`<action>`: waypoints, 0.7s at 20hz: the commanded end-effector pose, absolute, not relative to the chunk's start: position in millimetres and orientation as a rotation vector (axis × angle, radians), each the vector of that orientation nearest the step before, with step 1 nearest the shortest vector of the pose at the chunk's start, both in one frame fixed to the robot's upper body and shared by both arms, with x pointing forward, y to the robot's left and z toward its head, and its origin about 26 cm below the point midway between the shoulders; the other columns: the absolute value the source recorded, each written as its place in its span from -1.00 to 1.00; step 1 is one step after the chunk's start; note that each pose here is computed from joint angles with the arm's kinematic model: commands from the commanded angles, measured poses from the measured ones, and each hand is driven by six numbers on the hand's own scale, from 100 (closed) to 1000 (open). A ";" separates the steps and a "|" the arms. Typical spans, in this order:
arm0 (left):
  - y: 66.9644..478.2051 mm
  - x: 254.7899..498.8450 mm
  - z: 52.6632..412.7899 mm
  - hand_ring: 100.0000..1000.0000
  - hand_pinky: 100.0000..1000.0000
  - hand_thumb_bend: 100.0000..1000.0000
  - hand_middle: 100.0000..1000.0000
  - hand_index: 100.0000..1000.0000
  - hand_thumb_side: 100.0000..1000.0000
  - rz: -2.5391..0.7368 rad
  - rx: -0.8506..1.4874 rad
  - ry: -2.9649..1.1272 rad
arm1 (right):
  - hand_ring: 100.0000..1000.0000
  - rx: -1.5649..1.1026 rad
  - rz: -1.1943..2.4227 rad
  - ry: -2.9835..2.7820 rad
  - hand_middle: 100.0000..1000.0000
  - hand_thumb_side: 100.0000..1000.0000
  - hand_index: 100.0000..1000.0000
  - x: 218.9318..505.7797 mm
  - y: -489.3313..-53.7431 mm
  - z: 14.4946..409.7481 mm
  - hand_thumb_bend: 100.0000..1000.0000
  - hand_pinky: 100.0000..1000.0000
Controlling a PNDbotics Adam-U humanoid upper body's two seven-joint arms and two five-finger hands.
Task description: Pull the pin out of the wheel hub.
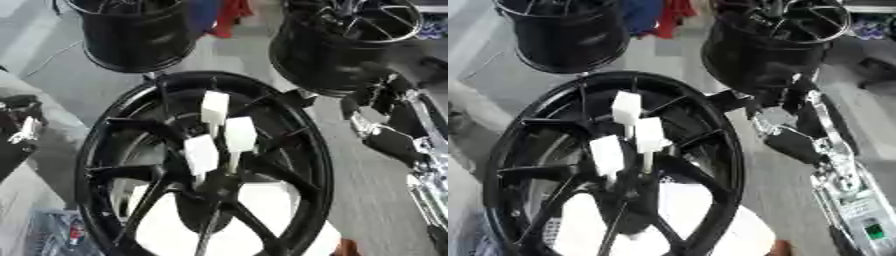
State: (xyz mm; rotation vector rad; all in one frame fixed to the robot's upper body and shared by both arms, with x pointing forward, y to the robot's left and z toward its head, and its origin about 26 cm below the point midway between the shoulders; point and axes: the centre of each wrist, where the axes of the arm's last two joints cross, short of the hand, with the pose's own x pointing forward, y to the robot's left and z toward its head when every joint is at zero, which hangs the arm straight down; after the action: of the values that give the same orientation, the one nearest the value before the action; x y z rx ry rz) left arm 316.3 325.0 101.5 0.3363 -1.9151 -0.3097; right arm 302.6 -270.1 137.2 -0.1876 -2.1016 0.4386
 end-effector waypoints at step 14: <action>322.6 316.2 106.1 0.04 0.01 -0.85 0.23 0.43 -0.22 -0.363 0.328 -1.923 | 0.54 -0.045 1.590 -1.940 0.62 -0.62 0.84 302.5 -229.2 273.8 -0.47 0.41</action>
State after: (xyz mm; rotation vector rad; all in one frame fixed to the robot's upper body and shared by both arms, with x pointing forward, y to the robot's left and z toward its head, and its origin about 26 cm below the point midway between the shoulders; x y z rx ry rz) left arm 315.4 322.4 98.4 0.3190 -1.9028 -0.3404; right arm 306.7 -228.0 265.3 -0.0399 -1.9866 1.5091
